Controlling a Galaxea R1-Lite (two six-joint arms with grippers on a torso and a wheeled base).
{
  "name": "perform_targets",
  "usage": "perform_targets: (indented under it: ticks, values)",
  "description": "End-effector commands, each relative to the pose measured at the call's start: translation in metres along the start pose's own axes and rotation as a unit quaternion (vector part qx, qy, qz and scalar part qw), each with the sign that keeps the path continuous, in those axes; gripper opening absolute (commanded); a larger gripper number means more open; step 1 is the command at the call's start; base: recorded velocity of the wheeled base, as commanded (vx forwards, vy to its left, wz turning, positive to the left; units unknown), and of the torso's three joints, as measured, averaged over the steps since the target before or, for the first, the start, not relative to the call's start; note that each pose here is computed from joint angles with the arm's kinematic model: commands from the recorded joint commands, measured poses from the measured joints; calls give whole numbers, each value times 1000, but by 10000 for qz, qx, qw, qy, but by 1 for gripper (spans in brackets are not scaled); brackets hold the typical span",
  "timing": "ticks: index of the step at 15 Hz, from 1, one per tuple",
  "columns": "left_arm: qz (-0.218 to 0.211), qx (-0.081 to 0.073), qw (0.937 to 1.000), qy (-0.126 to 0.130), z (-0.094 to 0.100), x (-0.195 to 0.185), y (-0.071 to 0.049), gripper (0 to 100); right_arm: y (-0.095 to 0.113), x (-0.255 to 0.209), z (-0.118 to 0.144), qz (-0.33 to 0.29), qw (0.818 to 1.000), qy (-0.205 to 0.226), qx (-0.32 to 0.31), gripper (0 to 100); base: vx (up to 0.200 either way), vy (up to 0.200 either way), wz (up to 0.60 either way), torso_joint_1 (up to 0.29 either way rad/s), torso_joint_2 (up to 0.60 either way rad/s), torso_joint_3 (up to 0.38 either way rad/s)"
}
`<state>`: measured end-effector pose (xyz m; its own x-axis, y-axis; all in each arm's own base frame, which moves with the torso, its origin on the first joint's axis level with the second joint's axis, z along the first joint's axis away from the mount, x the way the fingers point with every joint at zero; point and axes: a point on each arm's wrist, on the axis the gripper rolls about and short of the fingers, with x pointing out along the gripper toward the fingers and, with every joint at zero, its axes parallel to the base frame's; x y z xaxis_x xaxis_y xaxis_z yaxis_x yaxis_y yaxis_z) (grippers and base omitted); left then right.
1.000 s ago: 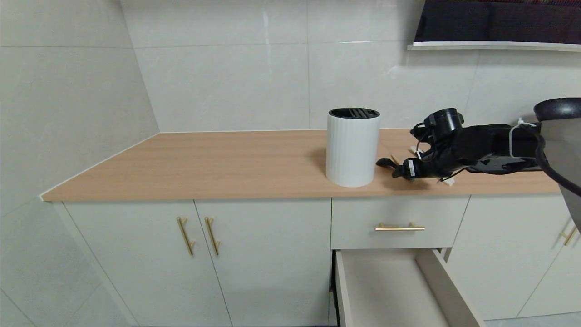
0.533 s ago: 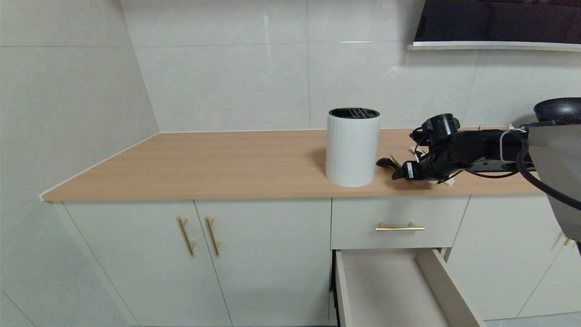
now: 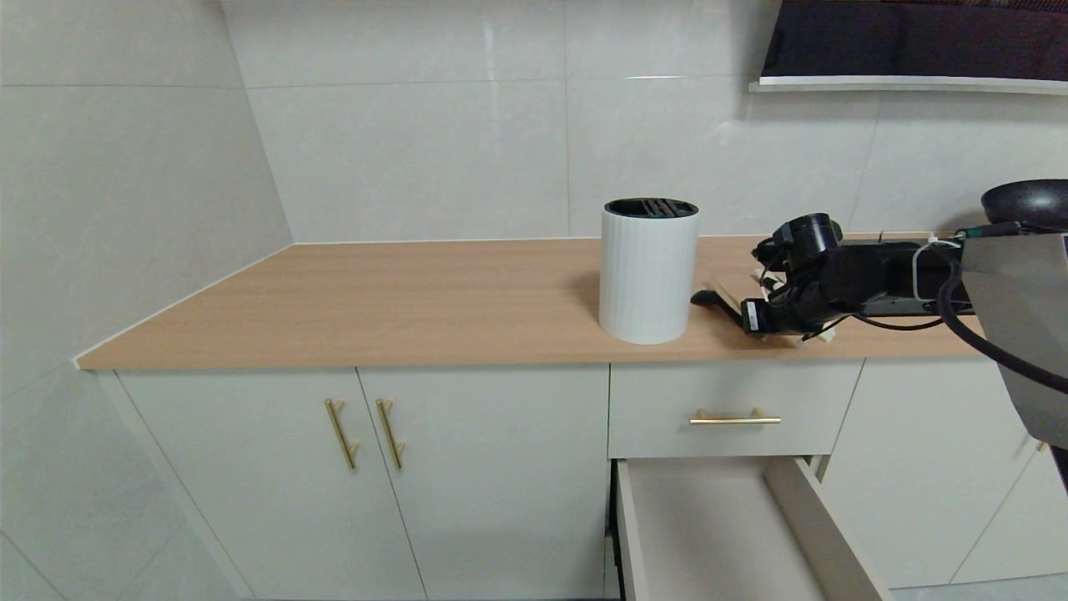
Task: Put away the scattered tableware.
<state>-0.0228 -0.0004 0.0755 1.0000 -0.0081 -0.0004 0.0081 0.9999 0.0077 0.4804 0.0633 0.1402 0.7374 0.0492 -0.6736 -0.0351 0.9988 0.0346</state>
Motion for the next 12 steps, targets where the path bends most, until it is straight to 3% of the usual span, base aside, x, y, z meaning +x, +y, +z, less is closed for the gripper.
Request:
perform_targets:
  ticks: [1, 8, 12]
  values:
    - [2, 0, 10000, -2, 0, 0, 0, 100, -4, -5, 3, -83, 9999, -63, 30, 0, 0, 0, 0, 0, 0, 0]
    - [2, 0, 10000, -2, 0, 0, 0, 100, -13, -39, 12, -220, 9991, -132, 324, 0, 0, 0, 0, 0, 0, 0]
    - [2, 0, 10000, 6, 0, 0, 0, 100, -18, -127, 0, 110, 9974, -194, 688, 0, 0, 0, 0, 0, 0, 0]
